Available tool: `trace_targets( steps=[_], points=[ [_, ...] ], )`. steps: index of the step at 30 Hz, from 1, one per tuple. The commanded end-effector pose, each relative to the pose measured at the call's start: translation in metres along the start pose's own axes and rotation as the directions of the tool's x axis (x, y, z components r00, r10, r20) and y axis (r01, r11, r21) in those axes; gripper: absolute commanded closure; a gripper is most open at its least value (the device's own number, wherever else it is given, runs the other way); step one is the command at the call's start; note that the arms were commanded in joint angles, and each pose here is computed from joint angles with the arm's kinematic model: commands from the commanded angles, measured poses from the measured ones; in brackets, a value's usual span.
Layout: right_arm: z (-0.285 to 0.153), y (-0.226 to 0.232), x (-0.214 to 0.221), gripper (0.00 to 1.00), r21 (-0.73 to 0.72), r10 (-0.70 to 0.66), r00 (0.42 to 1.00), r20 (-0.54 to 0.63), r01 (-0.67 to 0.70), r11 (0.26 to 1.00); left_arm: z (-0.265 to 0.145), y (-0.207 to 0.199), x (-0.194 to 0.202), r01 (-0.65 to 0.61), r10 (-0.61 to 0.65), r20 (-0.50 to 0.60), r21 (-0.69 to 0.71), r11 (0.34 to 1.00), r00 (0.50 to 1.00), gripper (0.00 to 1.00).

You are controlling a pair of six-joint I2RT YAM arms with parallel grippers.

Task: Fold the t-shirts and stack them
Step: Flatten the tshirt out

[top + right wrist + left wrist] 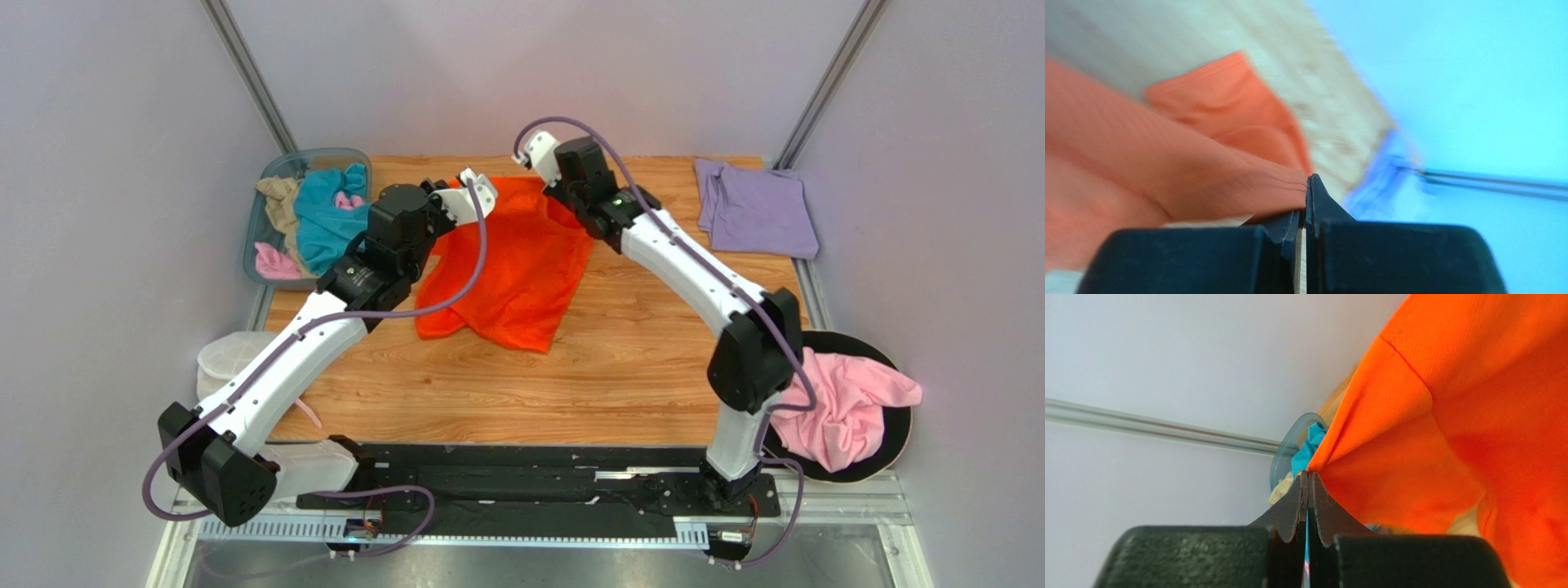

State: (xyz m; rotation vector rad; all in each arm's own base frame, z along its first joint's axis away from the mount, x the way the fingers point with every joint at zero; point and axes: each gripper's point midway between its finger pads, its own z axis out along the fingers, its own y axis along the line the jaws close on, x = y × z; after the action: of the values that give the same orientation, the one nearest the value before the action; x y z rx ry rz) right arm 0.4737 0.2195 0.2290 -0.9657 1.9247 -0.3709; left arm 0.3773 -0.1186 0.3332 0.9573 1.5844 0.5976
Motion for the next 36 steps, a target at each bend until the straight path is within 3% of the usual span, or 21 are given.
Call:
trace_targets(
  steps=[1,5,9,14,18,21,26,32,36],
  points=[
    [-0.103,-0.117,-0.032,1.00,0.330,-0.061,0.998,0.015,0.052,0.943,-0.020,0.057,-0.013,0.060,-0.056,0.027,-0.180,0.982,0.998,1.00],
    [-0.155,-0.163,-0.037,1.00,0.467,-0.096,0.995,0.012,0.079,0.881,-0.040,0.098,-0.040,0.106,-0.084,0.102,-0.231,0.967,0.991,1.00],
    [-0.216,-0.198,-0.041,1.00,0.559,-0.094,0.992,0.087,0.029,0.829,-0.081,0.161,-0.080,0.205,-0.132,0.250,-0.295,0.933,0.959,1.00],
    [-0.269,-0.217,-0.031,1.00,0.579,-0.082,0.983,0.167,-0.031,0.815,-0.141,0.212,-0.103,0.274,-0.142,0.383,-0.317,0.908,0.913,1.00],
    [-0.292,-0.211,-0.019,1.00,0.540,-0.062,0.971,0.232,-0.076,0.838,-0.181,0.226,-0.099,0.227,-0.070,0.419,-0.338,0.913,0.905,1.00],
    [-0.296,-0.198,-0.010,1.00,0.498,-0.072,0.963,0.260,-0.070,0.864,-0.188,0.215,-0.087,0.208,-0.071,0.397,-0.311,0.927,0.915,1.00],
    [-0.289,-0.185,0.008,1.00,0.473,-0.124,0.974,0.187,0.021,0.881,-0.150,0.163,-0.057,0.101,-0.030,0.274,-0.246,0.964,0.961,1.00],
    [-0.304,-0.183,-0.001,1.00,0.396,-0.124,0.976,0.179,0.044,0.917,-0.108,0.102,-0.041,0.075,-0.052,0.215,-0.100,0.992,0.975,1.00],
    [-0.318,-0.188,-0.017,1.00,0.407,-0.200,0.968,0.153,0.123,0.905,-0.089,0.072,-0.029,0.063,-0.054,0.177,-0.046,0.997,0.983,1.00]
  ],
)
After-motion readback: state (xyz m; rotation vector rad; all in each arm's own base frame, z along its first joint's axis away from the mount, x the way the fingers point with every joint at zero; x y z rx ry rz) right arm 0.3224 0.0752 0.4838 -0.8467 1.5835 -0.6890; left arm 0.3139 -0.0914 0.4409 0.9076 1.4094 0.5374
